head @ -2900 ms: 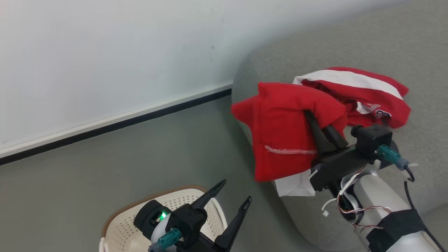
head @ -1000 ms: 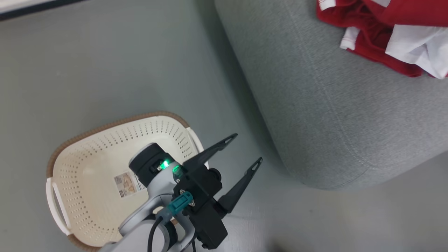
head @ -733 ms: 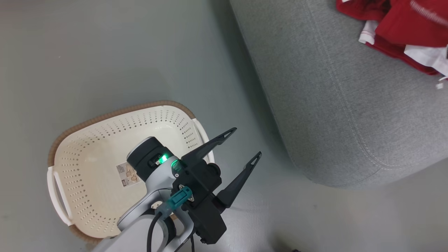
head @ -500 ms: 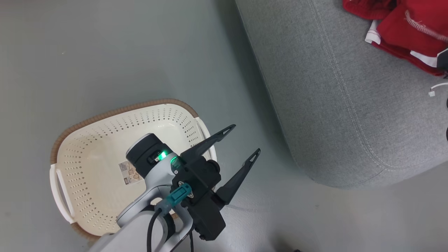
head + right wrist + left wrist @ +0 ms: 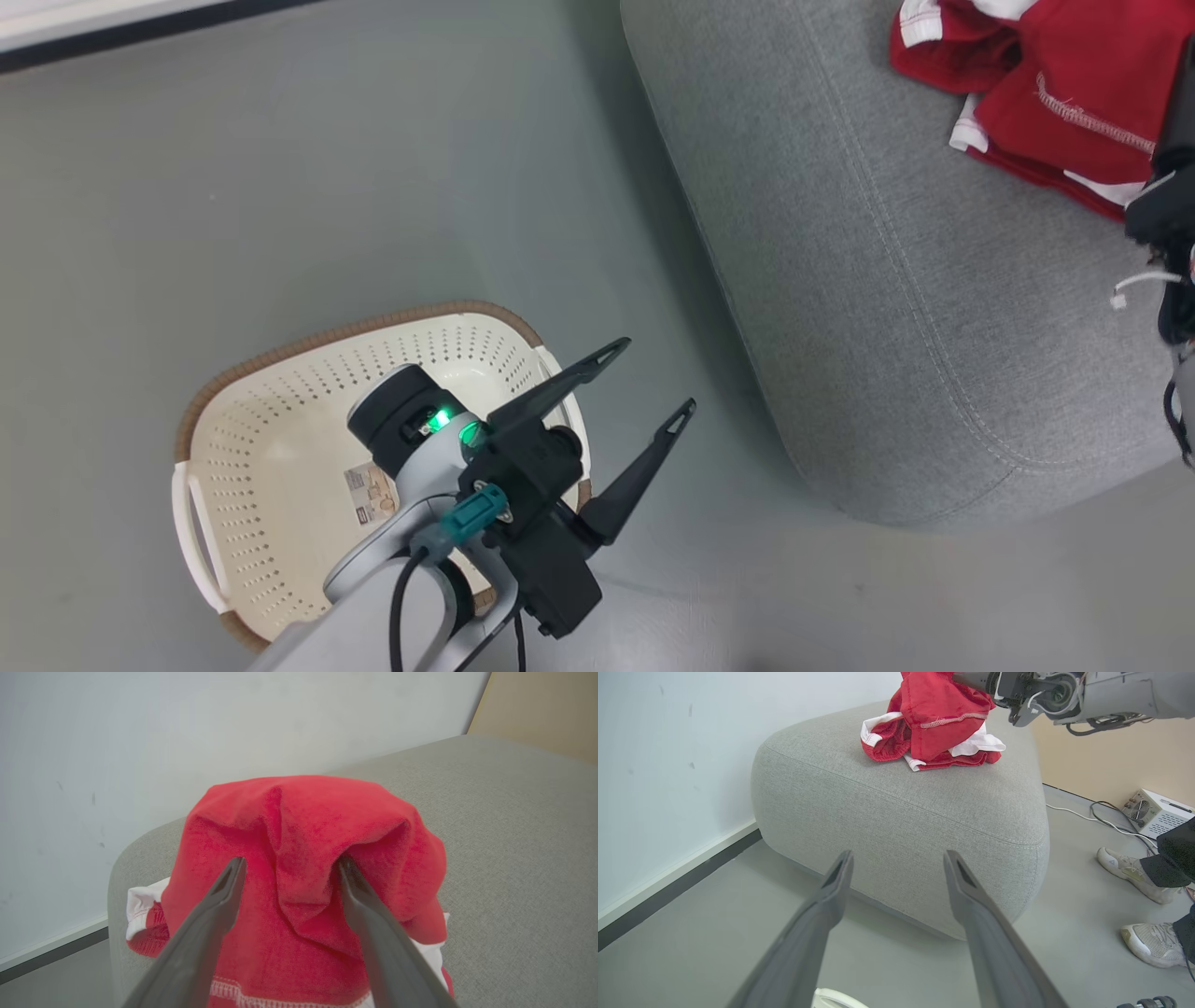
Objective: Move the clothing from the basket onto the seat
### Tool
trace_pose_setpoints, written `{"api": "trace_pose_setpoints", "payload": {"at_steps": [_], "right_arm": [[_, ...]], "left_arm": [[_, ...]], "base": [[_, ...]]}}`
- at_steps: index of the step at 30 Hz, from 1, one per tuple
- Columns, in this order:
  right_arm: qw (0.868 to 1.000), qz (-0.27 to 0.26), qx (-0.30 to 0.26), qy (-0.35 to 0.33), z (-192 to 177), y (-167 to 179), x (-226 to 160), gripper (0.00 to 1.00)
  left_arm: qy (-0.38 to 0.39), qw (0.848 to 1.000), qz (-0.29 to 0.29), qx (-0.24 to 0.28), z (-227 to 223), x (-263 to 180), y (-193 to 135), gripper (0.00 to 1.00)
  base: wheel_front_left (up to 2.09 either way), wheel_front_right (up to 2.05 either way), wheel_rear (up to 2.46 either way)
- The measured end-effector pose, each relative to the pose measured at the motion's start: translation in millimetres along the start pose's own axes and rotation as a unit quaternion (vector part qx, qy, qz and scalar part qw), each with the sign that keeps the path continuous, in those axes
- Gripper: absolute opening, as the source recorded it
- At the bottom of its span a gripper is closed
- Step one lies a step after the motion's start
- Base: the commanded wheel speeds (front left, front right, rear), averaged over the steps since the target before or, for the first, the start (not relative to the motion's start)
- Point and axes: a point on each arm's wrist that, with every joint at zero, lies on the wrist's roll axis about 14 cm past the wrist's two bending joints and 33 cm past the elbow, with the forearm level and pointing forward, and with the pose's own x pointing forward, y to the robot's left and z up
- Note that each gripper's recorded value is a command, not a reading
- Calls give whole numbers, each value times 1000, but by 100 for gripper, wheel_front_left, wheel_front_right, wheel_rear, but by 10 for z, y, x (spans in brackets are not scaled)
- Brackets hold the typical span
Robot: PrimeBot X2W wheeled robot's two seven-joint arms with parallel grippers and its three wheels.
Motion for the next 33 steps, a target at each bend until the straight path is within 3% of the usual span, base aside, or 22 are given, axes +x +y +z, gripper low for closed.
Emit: {"api": "trace_pose_setpoints", "payload": {"at_steps": [10,19,33], "right_arm": [[1000,15,12,20,-211,29,-327,100],[996,92,12,-17,-84,559,-559,100],[981,179,14,-73,95,1114,-1062,100]], "left_arm": [[-31,998,42,24,283,-114,94,100],[-49,991,119,24,422,-392,268,100],[-74,970,230,20,556,-935,473,100]], "base": [[0,0,0],[0,0,0],[0,0,0]]}}
